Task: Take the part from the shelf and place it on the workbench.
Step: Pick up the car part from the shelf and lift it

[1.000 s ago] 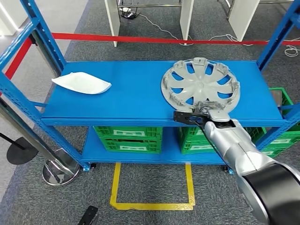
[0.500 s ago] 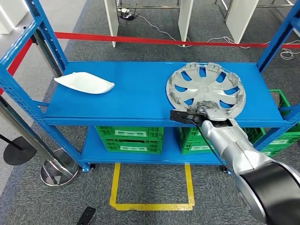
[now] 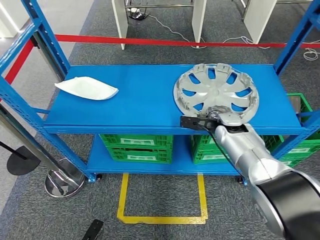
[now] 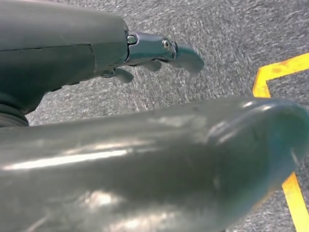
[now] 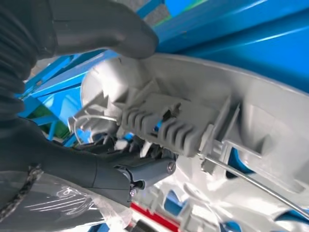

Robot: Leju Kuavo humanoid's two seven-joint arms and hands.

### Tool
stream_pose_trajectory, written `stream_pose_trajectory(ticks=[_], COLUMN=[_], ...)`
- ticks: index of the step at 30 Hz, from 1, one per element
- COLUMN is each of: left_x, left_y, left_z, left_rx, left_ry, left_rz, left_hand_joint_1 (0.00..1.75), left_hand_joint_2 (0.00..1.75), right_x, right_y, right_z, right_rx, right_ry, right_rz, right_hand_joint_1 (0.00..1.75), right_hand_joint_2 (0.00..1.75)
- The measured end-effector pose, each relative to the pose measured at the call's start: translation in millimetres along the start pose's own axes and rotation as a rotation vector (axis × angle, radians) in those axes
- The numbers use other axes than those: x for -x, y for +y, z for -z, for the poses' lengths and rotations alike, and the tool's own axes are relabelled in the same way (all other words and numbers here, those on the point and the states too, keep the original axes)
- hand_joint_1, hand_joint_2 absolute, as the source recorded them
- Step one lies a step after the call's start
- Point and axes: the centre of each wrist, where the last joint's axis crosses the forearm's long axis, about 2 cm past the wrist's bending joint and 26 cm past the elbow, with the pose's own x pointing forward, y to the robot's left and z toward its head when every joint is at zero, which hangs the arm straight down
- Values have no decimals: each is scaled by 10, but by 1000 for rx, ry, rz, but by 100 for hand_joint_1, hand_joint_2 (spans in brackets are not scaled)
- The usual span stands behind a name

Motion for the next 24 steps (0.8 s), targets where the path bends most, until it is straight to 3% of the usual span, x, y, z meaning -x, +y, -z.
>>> stream_pose_trajectory(ticks=[24], left_x=[-13], left_y=[23], left_z=[10], left_rx=[-7], left_ry=[2], left_rz=[0], left_hand_joint_1=[0], left_hand_joint_2=[0], right_x=[-29], right_y=[-70], right_z=[-8], right_rx=[-97], right_ry=[-23], right_rz=[0], right_hand_joint_1=[3], right_hand_joint_2=[175])
